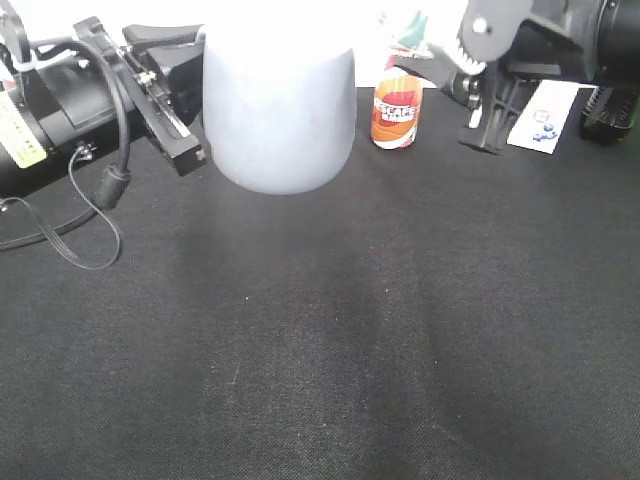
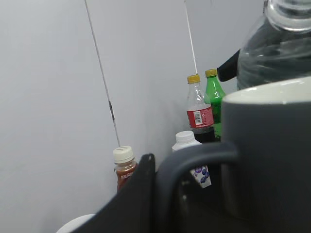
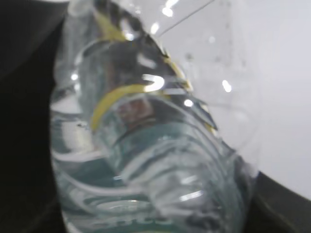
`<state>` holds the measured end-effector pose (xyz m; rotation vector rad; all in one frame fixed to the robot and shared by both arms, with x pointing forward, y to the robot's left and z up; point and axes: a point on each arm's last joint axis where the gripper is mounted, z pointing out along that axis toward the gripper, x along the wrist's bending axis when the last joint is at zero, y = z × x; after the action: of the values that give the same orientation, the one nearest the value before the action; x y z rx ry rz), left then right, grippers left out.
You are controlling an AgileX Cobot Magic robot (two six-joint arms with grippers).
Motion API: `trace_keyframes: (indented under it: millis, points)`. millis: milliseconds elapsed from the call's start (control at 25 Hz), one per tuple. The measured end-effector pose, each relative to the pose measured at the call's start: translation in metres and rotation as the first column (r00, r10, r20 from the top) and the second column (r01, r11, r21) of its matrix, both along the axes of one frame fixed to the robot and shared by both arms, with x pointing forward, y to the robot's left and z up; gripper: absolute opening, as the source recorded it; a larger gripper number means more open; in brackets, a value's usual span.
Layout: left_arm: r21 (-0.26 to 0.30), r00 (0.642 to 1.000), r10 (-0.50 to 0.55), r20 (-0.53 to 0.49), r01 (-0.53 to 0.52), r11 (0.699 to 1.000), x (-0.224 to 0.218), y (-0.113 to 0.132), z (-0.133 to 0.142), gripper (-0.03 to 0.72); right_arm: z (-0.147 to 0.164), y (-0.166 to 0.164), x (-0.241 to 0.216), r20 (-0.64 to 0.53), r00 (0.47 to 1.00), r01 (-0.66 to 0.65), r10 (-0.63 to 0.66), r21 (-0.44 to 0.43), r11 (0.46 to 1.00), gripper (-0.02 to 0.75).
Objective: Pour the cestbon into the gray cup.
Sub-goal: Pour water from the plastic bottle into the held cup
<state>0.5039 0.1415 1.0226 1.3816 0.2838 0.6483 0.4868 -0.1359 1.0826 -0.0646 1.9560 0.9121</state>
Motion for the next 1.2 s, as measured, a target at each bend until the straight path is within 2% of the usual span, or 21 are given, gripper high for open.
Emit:
trace_keyframes:
  millis: [400,920,1200]
  points:
    - [-0.013,1.0,-0.031,-0.005,0.031,0.999,-0.006,-0.011,0.001,0.045,0.01,0.001,0.003,0.132,0.989,-0.042,0.064,-0.158,0.987,0.489]
    - [0.001,1.0,-0.027,-0.011,0.027,1.0,-0.006,-0.011,-0.001,0.045,0.008,-0.003,0.004,0.258,0.955,-0.038,0.148,-0.388,0.921,0.488]
    - [-0.004,1.0,-0.027,-0.008,0.027,1.0,-0.006,-0.011,0.0,0.045,0.016,-0.002,0.007,0.312,0.934,-0.022,0.174,-0.436,0.899,0.487]
